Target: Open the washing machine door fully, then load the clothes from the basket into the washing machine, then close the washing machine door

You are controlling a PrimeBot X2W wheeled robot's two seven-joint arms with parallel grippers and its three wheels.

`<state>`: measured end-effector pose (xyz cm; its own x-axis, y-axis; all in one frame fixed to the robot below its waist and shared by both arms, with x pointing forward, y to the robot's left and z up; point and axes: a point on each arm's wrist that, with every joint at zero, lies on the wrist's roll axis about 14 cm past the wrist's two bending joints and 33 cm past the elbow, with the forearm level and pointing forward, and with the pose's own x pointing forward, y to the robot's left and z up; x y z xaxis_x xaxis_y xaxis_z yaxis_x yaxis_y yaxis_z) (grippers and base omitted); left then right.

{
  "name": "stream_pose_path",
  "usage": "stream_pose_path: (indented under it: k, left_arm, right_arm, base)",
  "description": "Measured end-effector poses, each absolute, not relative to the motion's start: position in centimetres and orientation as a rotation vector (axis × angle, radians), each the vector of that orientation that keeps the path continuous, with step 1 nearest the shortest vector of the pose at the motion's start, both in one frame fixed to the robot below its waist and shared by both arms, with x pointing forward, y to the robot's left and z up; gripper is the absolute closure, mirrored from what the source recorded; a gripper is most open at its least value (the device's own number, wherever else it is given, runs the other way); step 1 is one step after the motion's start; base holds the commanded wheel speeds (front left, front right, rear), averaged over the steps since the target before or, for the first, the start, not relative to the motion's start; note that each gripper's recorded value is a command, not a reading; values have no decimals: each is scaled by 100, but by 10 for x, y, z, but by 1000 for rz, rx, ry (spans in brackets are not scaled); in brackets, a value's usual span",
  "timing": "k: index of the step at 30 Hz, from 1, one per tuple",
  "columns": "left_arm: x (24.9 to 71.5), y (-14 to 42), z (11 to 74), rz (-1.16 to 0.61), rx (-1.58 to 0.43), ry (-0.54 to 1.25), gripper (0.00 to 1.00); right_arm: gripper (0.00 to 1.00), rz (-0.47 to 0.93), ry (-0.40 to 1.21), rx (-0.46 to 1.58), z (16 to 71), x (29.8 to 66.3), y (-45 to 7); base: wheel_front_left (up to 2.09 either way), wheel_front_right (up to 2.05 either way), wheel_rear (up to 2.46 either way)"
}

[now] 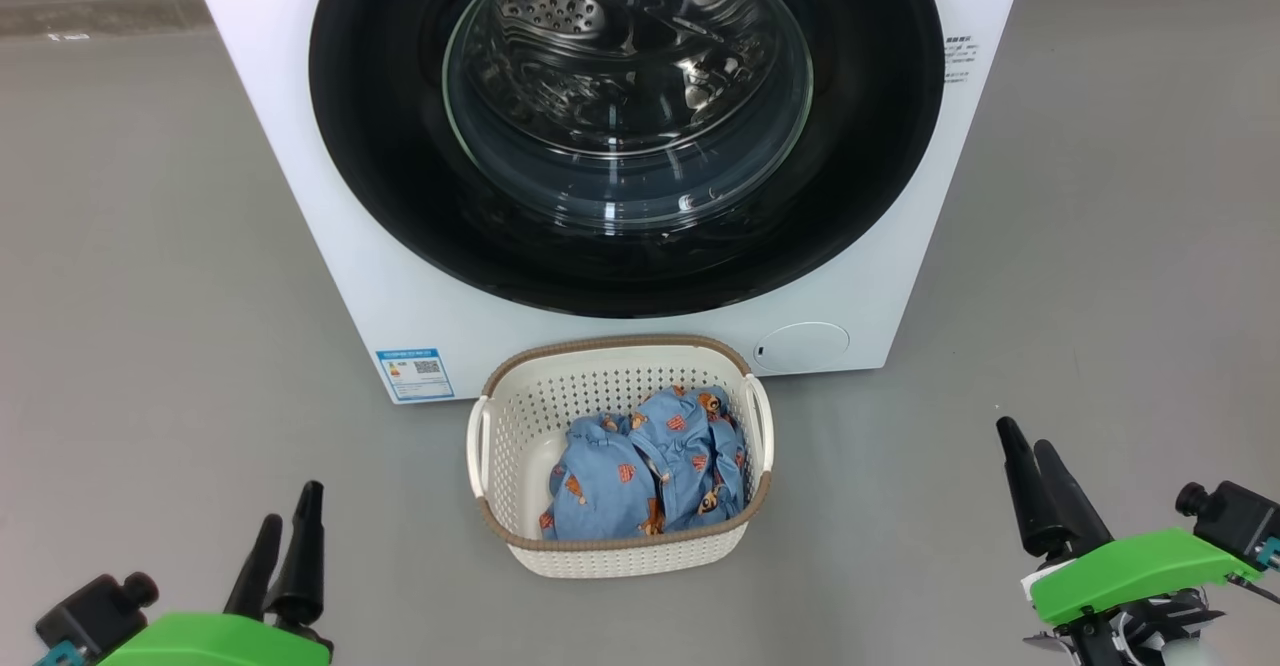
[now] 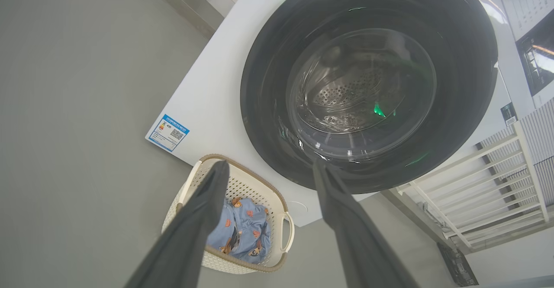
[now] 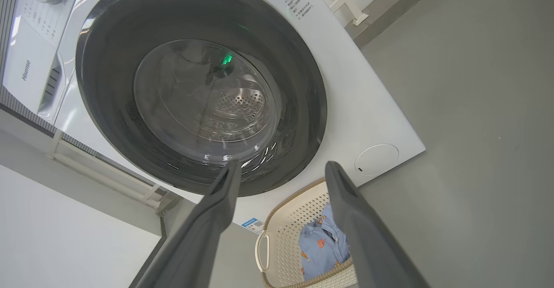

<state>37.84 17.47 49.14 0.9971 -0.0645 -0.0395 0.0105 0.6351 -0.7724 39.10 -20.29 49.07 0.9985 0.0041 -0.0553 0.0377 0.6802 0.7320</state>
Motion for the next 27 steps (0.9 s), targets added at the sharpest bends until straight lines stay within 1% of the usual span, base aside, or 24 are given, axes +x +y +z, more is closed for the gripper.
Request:
stream_pose_path:
  k: [27]
  left_arm:
    - [383,171,503,-103,-519,9,0]
  right_arm:
    - [0,48,31,428,497,399,-200]
  base:
    - [0,0,0]
